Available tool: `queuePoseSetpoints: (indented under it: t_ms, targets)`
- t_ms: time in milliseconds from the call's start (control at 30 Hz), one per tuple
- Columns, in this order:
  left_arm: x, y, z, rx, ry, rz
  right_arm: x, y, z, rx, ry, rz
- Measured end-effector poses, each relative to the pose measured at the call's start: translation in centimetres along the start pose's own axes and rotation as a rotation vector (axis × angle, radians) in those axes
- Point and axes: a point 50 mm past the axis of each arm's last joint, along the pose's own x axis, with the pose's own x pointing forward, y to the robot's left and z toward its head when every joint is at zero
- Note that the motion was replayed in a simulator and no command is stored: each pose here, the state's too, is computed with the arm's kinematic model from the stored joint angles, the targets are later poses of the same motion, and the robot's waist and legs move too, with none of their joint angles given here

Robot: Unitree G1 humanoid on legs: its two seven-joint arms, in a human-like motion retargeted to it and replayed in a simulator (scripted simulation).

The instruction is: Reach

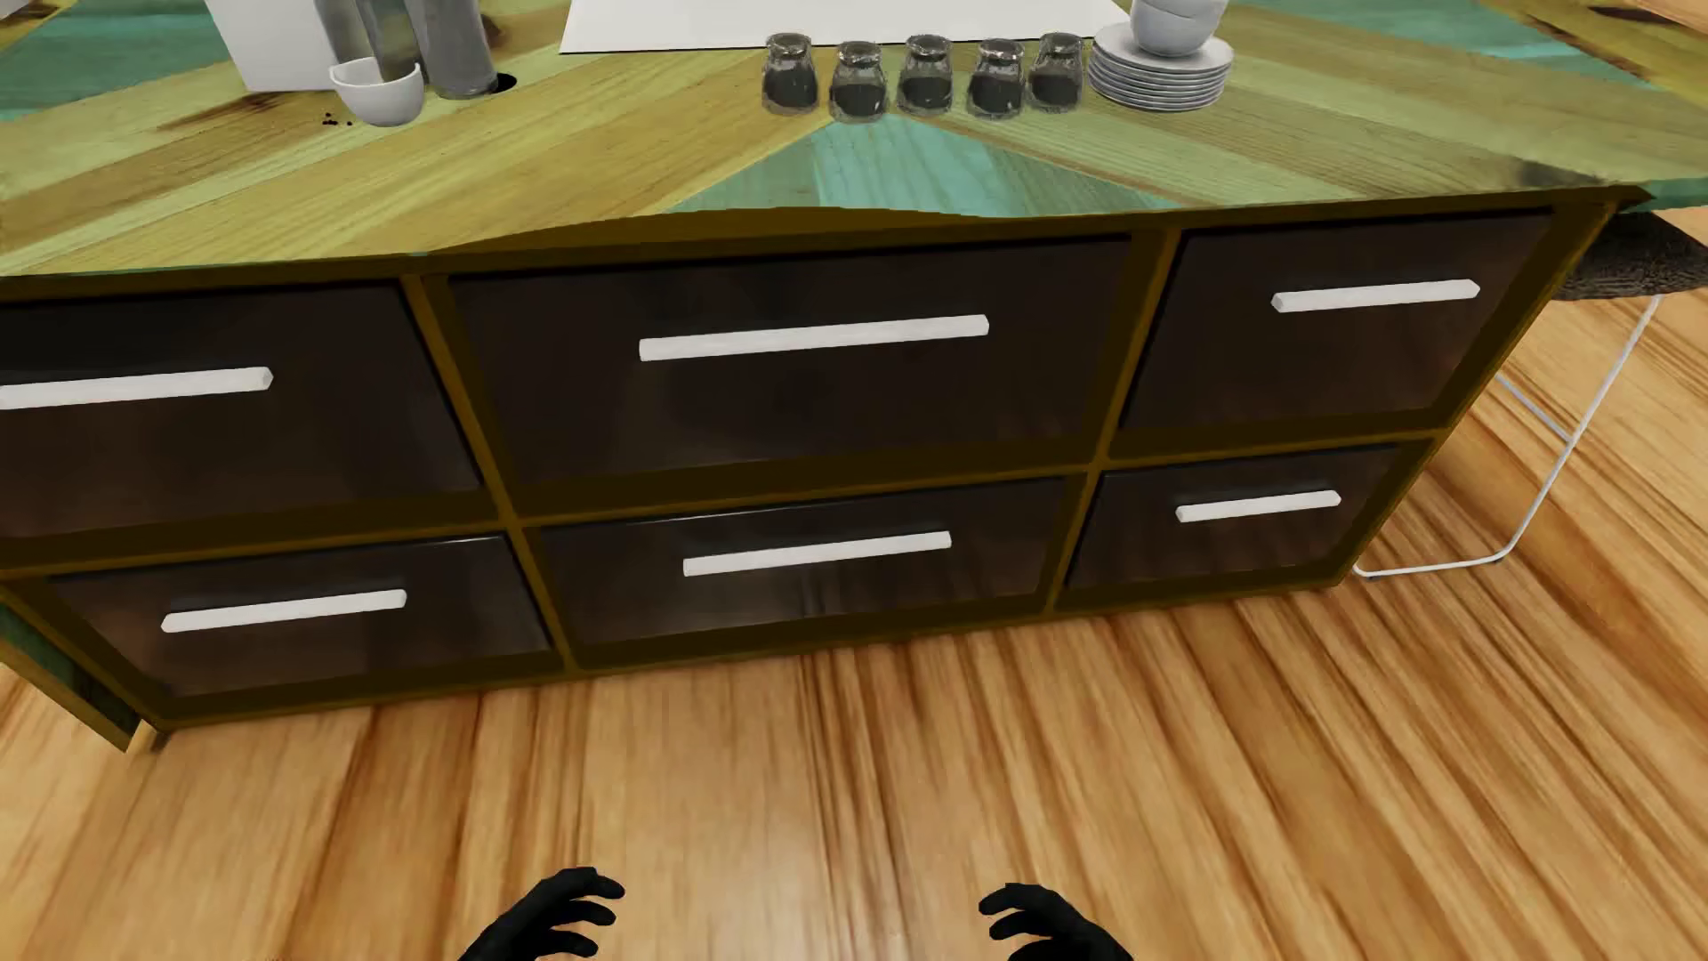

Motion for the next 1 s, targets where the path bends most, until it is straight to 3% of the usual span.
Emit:
queuePoseSetpoints:
  t_ms: [367, 567, 667, 767, 867, 1000]
  targets:
    - [0.4, -0.9, 0.9, 0.052, -0.031, -0.054, 0.6, -0.6, 0.3, 0.008, -0.003, -0.025]
    - [2.1, 0.3, 5.9, 0.159, -0.185, -0.063, 2.4, -4.0, 5.4, -0.080, -0.164, -0.084]
    - [2.9, 2.8, 12.8, 0.291, -0.384, -0.021, 2.9, -8.2, 11.6, -0.185, -0.346, -0.177]
    - [1.9, 6.9, 22.6, 0.433, -0.639, 0.107, 1.9, -13.4, 20.1, -0.317, -0.556, -0.321]
    - [-1.8, 10.7, 32.6, 0.600, -0.866, 0.275, -1.9, -17.5, 29.7, -0.489, -0.774, -0.474]
    - [-9.6, 13.7, 43.3, 0.836, -1.062, 0.515, -9.9, -20.5, 41.1, -0.778, -0.955, -0.704]
